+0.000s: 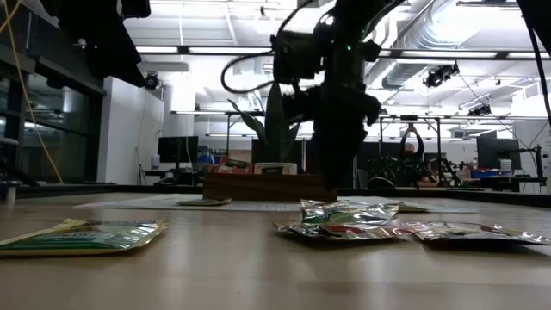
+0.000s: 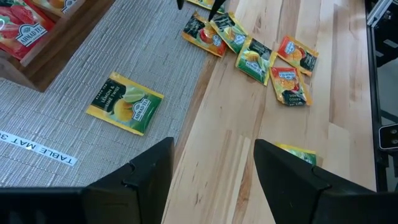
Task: Pick & Place Tea
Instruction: Put the orange tea bag into the middle section of the wooden organizer
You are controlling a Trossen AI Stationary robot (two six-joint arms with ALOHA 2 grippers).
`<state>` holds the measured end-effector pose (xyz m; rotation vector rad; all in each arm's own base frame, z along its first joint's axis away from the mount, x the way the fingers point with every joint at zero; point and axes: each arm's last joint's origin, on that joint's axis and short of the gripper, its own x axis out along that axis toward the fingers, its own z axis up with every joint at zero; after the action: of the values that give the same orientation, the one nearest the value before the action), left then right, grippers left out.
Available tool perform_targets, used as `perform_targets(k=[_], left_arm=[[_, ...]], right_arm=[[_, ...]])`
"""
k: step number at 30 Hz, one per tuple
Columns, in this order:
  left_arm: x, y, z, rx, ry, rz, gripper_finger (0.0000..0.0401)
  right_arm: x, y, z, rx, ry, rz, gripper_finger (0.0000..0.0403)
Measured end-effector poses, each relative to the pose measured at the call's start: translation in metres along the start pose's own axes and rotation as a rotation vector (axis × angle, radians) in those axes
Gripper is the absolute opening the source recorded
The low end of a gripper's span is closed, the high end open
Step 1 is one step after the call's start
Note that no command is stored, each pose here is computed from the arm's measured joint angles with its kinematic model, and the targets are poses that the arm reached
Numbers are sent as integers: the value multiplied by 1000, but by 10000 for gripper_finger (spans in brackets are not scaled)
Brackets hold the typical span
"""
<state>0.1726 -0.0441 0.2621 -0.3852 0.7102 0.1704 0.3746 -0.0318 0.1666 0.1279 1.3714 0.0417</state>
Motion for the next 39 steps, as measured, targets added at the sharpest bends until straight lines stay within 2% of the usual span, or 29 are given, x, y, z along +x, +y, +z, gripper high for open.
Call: perform_targets(k=[7,39], left_arm=[[0,0,0,-3,0,0,220],[0,0,0,-4,-3,1,220]], right_arm=[[9,-1,-7,7,19,7,263],[14,2,-1,60,-43,14,264]])
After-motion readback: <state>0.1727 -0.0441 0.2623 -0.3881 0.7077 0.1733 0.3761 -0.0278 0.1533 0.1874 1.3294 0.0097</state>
